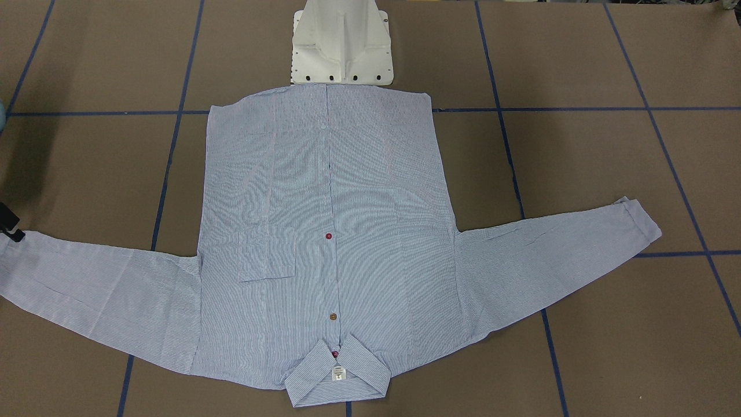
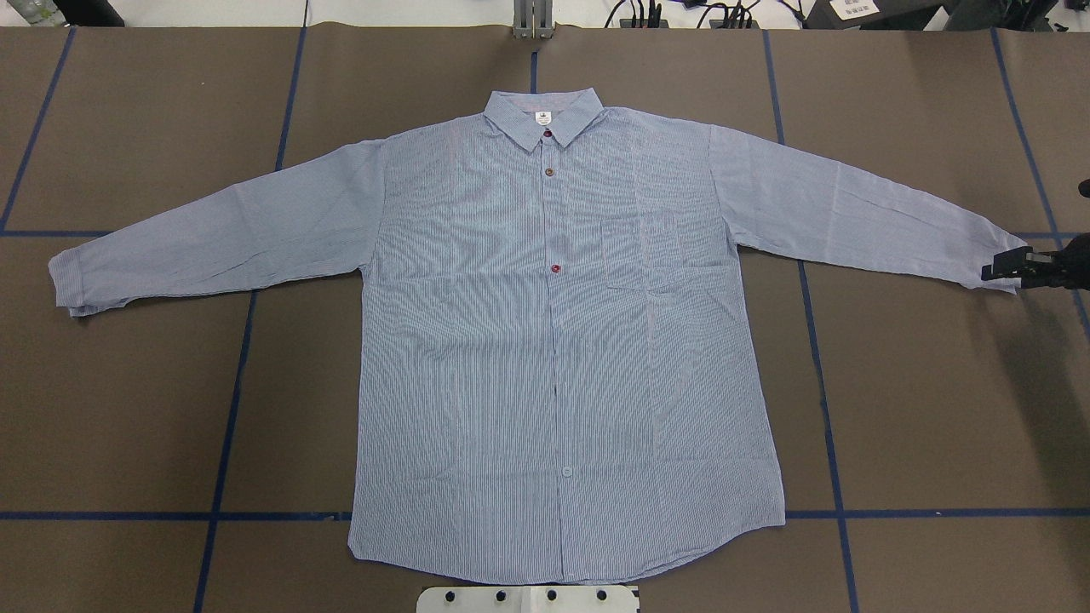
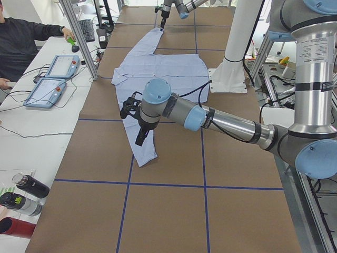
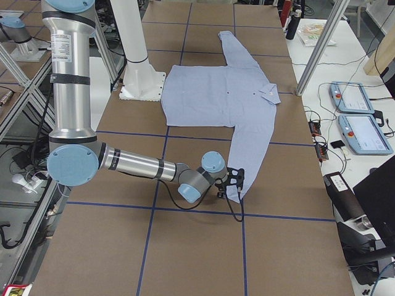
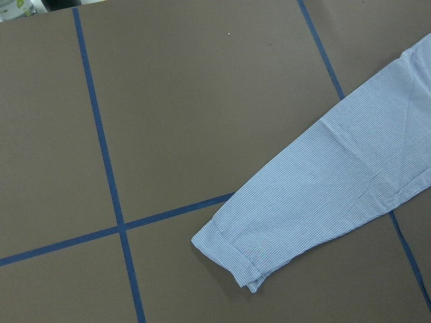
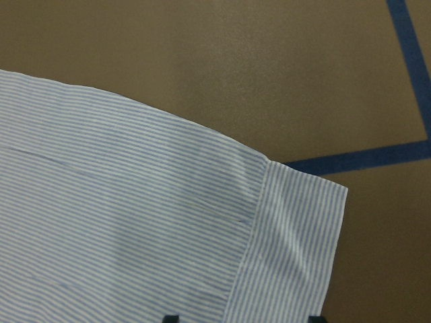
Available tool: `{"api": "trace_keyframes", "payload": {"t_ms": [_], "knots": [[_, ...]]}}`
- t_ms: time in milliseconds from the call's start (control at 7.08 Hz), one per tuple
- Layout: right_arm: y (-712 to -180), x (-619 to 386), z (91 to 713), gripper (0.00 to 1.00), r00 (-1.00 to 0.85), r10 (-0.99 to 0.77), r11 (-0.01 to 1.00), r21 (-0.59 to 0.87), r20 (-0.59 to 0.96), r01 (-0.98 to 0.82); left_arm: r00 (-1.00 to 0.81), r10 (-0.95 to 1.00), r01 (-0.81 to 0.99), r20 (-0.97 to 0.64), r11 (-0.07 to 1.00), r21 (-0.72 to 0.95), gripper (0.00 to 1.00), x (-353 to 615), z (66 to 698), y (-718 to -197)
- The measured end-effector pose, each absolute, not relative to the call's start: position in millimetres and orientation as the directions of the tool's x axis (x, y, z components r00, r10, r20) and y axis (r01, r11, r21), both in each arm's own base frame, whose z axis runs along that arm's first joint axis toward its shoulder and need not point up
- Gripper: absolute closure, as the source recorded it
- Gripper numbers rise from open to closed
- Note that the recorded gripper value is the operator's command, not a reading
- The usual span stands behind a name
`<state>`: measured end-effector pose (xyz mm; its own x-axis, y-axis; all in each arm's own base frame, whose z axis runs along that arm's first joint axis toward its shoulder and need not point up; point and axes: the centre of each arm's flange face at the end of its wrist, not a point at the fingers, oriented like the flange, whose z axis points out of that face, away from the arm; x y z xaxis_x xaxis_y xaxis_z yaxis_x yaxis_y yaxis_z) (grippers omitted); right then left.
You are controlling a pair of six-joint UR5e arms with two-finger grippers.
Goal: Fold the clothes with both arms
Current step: 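Lower the right gripper to the cuff of the nearest sleeve and grasp it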
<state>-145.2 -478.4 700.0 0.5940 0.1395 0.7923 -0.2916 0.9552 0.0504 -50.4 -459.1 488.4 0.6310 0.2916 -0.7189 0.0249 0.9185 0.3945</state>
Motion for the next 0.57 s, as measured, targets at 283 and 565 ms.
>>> {"api": "trace_keyframes", "payload": {"t_ms": [283, 565], "knots": [[-478.3, -146.9, 699.9, 0.97, 0.594, 0.143, 0.955, 0.048, 0.792, -0.294, 0.631, 0.295, 0.026, -0.717, 0.916, 0.399, 0.0, -50.8, 484.9, -455.8], [-481.3, -149.4, 692.5, 1.0, 0.577, 0.168, 0.949, 0.028, 0.799, -0.315, 0.631, 0.295, 0.026, -0.717, 0.917, 0.399, 0.0, -51.0, 484.4, -452.9]]}}
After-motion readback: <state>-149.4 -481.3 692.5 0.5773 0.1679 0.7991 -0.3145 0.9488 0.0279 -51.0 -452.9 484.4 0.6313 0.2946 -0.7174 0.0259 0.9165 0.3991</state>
